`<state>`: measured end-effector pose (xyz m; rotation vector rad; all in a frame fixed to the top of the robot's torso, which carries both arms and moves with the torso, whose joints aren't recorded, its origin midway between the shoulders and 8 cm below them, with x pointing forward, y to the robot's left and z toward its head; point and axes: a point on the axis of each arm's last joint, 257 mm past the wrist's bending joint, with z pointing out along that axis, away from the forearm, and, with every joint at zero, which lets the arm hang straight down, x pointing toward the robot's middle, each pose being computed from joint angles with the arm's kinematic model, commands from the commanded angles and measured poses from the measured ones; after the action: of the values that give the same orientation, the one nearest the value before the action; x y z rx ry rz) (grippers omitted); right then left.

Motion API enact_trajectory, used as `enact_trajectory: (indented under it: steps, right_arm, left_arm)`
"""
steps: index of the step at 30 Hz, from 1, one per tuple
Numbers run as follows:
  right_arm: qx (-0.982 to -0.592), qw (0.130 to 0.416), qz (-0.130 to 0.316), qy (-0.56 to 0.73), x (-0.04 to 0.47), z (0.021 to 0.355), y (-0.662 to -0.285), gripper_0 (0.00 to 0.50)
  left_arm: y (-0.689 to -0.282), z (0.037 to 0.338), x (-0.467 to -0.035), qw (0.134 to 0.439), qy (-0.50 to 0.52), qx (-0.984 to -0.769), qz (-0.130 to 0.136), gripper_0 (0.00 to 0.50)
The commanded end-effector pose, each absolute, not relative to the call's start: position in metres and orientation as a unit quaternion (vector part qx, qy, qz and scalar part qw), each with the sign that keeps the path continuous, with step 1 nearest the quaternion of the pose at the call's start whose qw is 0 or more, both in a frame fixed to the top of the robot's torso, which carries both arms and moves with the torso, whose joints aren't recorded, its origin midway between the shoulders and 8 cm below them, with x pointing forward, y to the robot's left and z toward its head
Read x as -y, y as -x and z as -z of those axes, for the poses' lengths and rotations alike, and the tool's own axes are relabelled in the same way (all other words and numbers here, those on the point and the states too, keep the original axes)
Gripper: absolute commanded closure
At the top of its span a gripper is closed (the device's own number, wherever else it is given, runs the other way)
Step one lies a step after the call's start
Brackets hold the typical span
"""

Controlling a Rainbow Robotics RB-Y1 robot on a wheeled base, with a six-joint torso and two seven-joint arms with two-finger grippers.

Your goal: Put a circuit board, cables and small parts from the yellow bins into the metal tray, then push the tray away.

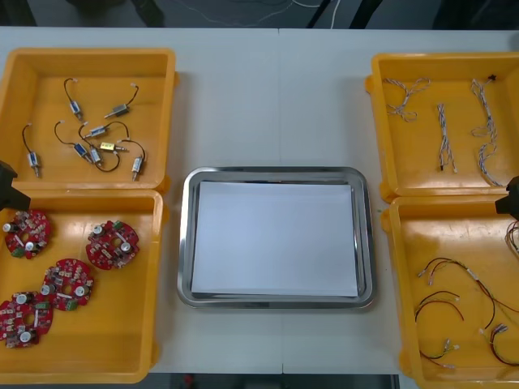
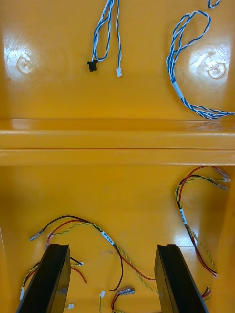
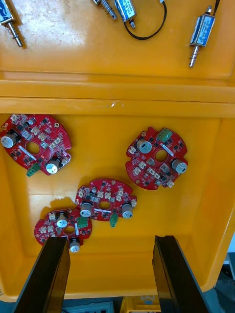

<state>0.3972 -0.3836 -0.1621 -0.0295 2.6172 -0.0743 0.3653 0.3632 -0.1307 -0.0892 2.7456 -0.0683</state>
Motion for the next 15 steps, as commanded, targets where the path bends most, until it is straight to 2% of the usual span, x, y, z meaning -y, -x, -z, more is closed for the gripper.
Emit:
enact_trajectory:
  steps: [1,15]
  right_arm:
    - [-0.964,0.260,0.046,0.004,0.4001,0.1540,-0.3925,0.000]
    - [-0.964,0.260,0.046,0.004,0.4001,0.1540,-0.3925,0.000]
  left_arm:
    - [-0.3617,0.1166,-0.3772,0.207,0.040,-0.978,0.003,0.000]
    - [-0.3617,0.1166,-0.3772,0.207,0.040,-0.978,0.003,0.000]
